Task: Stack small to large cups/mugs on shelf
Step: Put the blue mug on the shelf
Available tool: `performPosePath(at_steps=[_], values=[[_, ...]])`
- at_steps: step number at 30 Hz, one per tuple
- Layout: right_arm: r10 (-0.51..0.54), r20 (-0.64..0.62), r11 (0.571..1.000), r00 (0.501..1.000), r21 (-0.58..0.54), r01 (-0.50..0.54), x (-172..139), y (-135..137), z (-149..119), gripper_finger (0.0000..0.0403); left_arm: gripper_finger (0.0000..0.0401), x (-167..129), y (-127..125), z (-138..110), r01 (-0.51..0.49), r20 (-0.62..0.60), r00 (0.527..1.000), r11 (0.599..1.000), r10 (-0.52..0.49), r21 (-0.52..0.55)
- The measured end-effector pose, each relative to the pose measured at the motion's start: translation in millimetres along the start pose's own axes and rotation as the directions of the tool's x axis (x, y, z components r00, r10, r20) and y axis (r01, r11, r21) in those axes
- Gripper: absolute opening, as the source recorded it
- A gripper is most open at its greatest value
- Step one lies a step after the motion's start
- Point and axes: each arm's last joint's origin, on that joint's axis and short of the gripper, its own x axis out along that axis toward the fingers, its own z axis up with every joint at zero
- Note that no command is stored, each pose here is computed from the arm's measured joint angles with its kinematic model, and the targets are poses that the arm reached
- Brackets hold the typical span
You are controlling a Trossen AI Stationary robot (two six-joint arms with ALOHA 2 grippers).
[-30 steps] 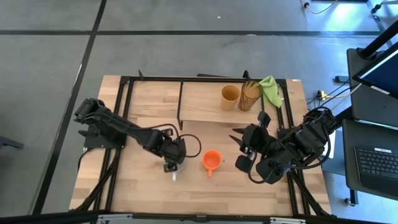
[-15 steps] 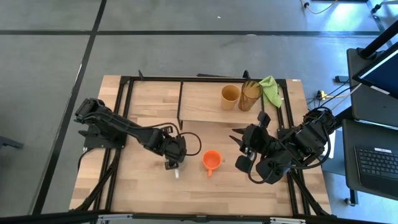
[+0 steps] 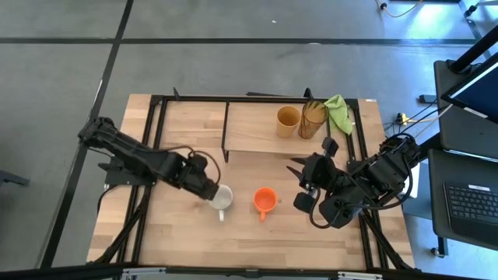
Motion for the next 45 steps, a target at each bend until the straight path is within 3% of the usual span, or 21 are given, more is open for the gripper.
performPosePath(at_steps=[6,11,15,32,39,45], values=[[-0.022,0.019,0.999,1.000,-0.026,0.023,0,-1,1,0.0103,0.0100,16,-15,-19,-0.017,-0.090,0.996,0.988,0.003,-0.155],[-0.030,0.025,0.998,0.999,-0.048,0.031,0,-1,1,0.0103,0.0101,24,-28,-26,0.045,-0.051,0.997,0.975,-0.058,-0.218],[-0.031,0.026,0.998,0.999,-0.053,0.033,0,-1,1,0.0103,0.0102,30,-30,-26,0.031,-0.016,0.999,0.965,-0.037,-0.260],[-0.048,0.036,0.997,0.998,-0.051,0.050,1,-5,3,0.0103,0.0085,53,-37,-32,-0.050,-0.027,0.999,0.966,0.045,-0.253],[-0.083,0.097,0.994,0.992,0.073,0.076,-13,-31,9,0.0103,0.0014,55,-36,-30,-0.064,0.002,0.998,0.968,0.067,-0.241],[-0.136,0.172,0.984,0.976,0.142,0.112,-31,-61,14,0.0103,0.0014,57,-37,-27,-0.070,-0.003,0.997,0.975,0.071,-0.213]])
